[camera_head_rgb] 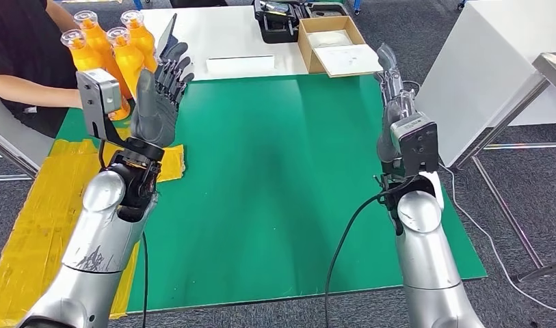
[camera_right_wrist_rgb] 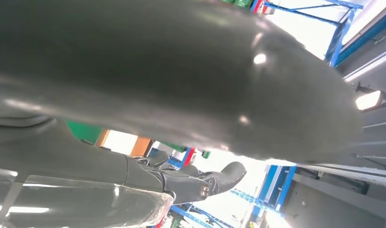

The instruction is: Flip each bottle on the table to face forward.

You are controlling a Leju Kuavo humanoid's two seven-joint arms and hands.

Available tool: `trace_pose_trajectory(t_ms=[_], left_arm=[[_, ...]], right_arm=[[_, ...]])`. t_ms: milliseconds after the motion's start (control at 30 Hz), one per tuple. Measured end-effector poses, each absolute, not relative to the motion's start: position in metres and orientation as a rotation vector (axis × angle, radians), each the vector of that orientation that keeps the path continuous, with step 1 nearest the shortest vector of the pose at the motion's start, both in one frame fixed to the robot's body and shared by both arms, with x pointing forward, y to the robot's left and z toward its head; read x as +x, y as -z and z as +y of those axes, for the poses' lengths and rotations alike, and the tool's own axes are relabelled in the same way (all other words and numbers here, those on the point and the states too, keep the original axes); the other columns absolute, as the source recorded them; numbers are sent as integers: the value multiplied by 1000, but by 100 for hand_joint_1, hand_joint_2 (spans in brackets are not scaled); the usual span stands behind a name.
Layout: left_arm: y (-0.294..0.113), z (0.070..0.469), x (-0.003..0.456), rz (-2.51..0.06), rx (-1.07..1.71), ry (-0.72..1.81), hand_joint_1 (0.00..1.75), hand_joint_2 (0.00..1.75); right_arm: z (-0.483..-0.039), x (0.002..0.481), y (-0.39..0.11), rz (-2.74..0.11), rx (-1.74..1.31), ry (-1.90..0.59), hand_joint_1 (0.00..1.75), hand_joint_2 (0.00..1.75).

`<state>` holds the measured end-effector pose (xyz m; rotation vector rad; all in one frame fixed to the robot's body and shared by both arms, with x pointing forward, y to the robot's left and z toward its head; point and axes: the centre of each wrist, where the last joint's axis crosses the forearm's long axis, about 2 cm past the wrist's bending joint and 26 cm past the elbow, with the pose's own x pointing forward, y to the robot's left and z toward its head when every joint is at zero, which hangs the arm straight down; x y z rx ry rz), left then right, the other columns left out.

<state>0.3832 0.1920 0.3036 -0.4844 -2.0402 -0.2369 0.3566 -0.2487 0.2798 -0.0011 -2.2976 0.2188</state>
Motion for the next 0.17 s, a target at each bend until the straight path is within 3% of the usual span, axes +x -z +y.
trace_pose_trajectory(t_ms=[167], left_arm=[[-307, 190, 385, -2045, -477, 319, 0, 0]], right_arm=[[-250, 355, -280, -2292, -5, -260, 0, 0]])
